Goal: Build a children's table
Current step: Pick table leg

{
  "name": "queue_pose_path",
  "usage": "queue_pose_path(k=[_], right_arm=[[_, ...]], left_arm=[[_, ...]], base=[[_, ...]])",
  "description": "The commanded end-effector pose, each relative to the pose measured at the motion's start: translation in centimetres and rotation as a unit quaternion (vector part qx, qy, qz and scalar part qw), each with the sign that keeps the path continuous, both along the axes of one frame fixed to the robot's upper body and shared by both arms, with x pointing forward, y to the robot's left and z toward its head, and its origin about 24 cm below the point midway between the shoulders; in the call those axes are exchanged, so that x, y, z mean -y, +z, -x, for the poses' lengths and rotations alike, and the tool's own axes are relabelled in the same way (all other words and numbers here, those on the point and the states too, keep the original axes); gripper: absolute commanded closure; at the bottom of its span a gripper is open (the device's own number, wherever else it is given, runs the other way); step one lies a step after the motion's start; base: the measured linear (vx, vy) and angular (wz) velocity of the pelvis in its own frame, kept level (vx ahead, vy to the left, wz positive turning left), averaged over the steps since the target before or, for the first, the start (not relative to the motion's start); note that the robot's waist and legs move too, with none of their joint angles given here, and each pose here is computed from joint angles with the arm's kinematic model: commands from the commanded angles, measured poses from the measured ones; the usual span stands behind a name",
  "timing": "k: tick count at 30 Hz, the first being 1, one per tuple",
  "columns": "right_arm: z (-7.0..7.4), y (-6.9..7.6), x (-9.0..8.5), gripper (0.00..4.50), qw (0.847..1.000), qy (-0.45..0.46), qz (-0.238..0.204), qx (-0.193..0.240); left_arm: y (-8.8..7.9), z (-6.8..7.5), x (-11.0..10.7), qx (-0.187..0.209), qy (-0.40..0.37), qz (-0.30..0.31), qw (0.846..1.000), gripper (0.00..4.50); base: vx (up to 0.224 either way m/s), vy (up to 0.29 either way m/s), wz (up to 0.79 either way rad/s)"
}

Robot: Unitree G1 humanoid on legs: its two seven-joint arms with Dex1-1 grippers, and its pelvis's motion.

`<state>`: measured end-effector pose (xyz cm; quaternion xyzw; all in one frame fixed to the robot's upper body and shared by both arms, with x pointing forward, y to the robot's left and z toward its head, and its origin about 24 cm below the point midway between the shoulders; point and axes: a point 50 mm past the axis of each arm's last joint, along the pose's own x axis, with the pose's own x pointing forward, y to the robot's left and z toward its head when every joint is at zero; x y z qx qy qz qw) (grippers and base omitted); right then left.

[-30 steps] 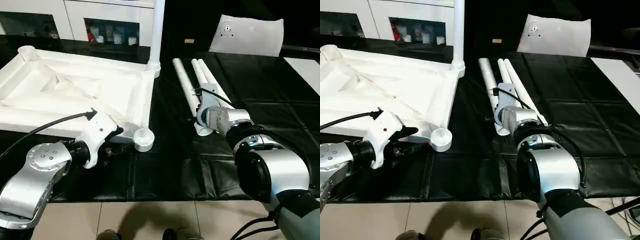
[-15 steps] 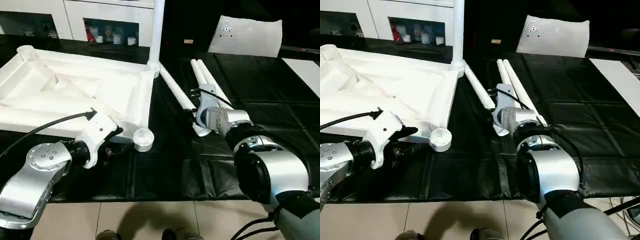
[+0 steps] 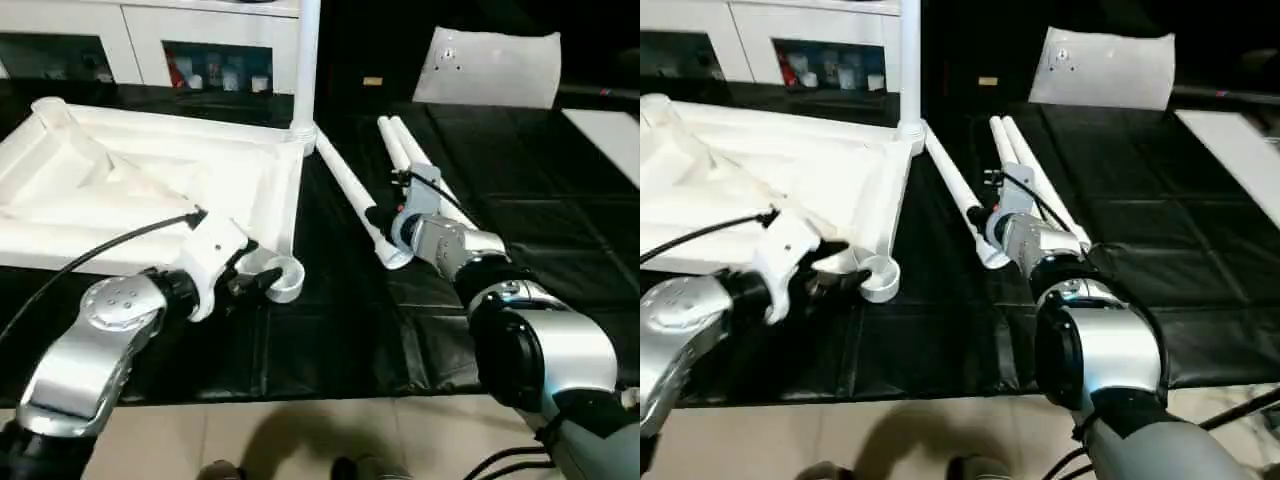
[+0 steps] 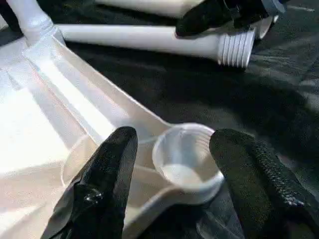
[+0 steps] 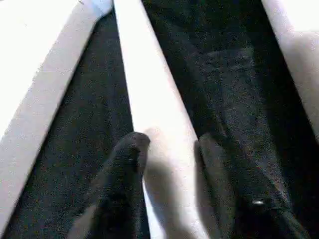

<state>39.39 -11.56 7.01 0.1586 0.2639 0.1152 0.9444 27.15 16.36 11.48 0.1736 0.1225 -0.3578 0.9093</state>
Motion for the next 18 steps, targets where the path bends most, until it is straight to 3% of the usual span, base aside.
queue_pose_path(k=[1, 4, 6, 12, 18], right_arm=[[0.0, 0.1, 0.6, 3.14, 1.0, 0.003, 0.001, 0.017], [-0.2, 0.6, 0.6, 3.14, 0.999, 0.023, 0.011, 0.043], [-0.4, 1.2, 0.9, 2.91, 0.998, 0.025, 0.009, 0.063], [-0.2, 1.3, 1.0, 2.4, 0.989, 0.055, 0.077, 0.115], [-0.2, 2.3, 0.6, 1.91, 0.985, 0.047, 0.076, 0.151]], left_arm=[[-0.2, -0.3, 0.5, 0.003, -0.007, -0.004, 1.0, 1.64], [-0.2, -0.4, 0.6, 0.006, -0.009, -0.003, 1.0, 1.64], [-0.2, -0.4, 0.6, 0.011, -0.004, -0.001, 1.0, 1.64], [-0.8, -0.1, 0.4, 0.025, 0.054, 0.025, 0.998, 1.64], [-1.0, -0.2, 0.5, 0.037, 0.07, 0.031, 0.996, 1.64]], base=[[0.0, 0.0, 0.0], [0.0, 0.0, 0.0], [0.0, 0.0, 0.0], [0.0, 0.0, 0.0], [0.0, 0.0, 0.0]])
